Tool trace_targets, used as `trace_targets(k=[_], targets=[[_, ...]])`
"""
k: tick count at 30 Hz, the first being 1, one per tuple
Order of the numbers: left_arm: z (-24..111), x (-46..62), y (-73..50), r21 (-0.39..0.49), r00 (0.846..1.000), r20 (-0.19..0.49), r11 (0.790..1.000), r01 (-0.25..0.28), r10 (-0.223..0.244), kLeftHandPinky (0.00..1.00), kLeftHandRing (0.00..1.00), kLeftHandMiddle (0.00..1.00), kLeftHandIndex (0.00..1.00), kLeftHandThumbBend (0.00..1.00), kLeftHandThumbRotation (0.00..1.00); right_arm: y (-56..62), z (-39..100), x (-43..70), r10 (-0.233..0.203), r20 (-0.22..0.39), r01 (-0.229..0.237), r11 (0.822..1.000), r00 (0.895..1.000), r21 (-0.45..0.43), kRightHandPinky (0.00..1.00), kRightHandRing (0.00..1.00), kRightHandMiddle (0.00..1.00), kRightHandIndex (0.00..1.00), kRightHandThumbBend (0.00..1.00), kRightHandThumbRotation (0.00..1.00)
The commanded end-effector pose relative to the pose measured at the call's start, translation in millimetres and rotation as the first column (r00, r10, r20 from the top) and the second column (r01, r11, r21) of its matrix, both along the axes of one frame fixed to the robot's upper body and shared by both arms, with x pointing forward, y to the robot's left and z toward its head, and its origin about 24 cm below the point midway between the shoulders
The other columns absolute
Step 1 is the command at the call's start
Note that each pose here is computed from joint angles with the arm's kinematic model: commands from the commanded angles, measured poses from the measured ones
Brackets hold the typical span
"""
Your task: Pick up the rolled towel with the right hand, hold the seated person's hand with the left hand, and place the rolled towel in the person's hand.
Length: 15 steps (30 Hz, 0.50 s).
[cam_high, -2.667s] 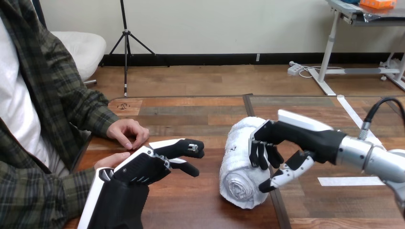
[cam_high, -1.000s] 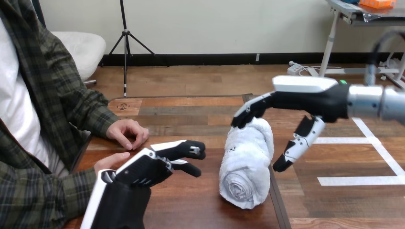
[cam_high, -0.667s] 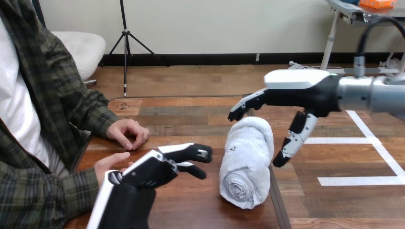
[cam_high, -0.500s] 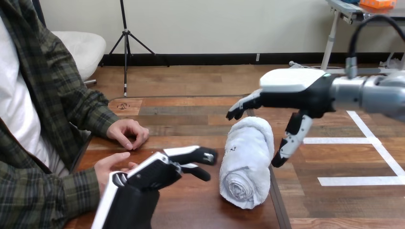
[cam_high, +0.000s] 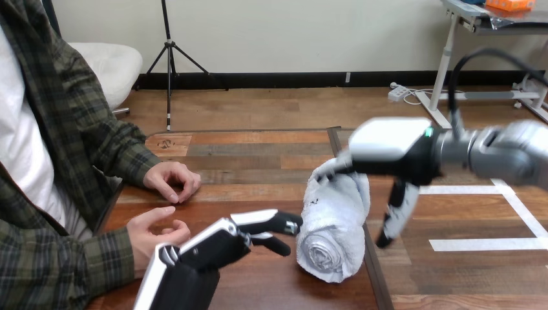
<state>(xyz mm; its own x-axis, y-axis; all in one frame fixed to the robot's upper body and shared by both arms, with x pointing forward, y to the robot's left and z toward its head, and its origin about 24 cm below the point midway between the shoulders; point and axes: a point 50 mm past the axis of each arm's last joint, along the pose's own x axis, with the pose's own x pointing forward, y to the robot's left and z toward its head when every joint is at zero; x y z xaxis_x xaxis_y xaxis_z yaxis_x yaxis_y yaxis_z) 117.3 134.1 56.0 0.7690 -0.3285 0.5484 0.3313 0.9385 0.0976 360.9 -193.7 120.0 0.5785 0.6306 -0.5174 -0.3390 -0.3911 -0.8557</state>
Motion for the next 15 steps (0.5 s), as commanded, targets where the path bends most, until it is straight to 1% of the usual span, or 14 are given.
trace_targets(k=[1, 3, 4, 6, 8, 12, 13, 15], targets=[[9.4, -8.8, -11.4, -0.097, 0.993, 0.088, 0.993, -0.071, 0.080, 0.60, 0.70, 0.72, 0.68, 1.00, 0.49, 8.5, 8.9, 14.3, 0.098, 0.211, -0.065, 0.985, 0.973, -0.159, 0.86, 0.94, 0.89, 0.93, 1.00, 0.41], [10.2, -10.5, -11.8, -0.103, 0.992, 0.104, 0.993, -0.066, 0.076, 0.60, 0.71, 0.73, 0.68, 1.00, 0.49, 9.3, 4.5, 13.8, 0.126, 0.223, -0.085, 0.979, 0.967, -0.187, 0.87, 0.95, 0.90, 0.94, 1.00, 0.44], [10.7, -11.4, -11.7, -0.104, 0.990, 0.116, 0.992, -0.064, 0.076, 0.60, 0.71, 0.73, 0.68, 1.00, 0.49, 10.4, -0.1, 13.2, 0.150, 0.233, -0.101, 0.973, 0.961, -0.207, 0.87, 0.95, 0.91, 0.94, 1.00, 0.45], [11.6, -13.5, -11.8, -0.105, 0.989, 0.128, 0.992, -0.064, 0.077, 0.60, 0.71, 0.74, 0.69, 1.00, 0.49, 11.1, -4.7, 12.2, 0.179, 0.244, -0.124, 0.966, 0.953, -0.227, 0.88, 0.96, 0.91, 0.94, 1.00, 0.47], [12.5, -16.2, -11.6, -0.105, 0.987, 0.135, 0.992, -0.075, 0.089, 0.61, 0.71, 0.74, 0.69, 1.00, 0.49, 12.3, -12.1, 11.2, 0.214, 0.253, -0.147, 0.954, 0.943, -0.262, 0.88, 0.96, 0.91, 0.95, 1.00, 0.48], [14.5, -21.4, -10.7, -0.109, 0.982, 0.154, 0.990, -0.093, 0.109, 0.61, 0.71, 0.74, 0.71, 1.00, 0.50, 14.2, -22.6, 8.8, 0.264, 0.260, -0.183, 0.937, 0.929, -0.297, 0.89, 0.98, 0.93, 0.96, 1.00, 0.50], [15.3, -23.4, -10.5, -0.112, 0.980, 0.161, 0.989, -0.099, 0.117, 0.61, 0.71, 0.74, 0.71, 1.00, 0.50, 15.2, -26.5, 7.7, 0.286, 0.263, -0.200, 0.930, 0.921, -0.309, 0.89, 0.98, 0.93, 0.97, 1.00, 0.51], [16.5, -26.3, -10.3, -0.116, 0.978, 0.167, 0.988, -0.106, 0.124, 0.61, 0.71, 0.74, 0.71, 1.00, 0.49, 16.1, -30.4, 6.3, 0.315, 0.268, -0.223, 0.920, 0.910, -0.322, 0.90, 0.98, 0.93, 0.97, 1.00, 0.51]])
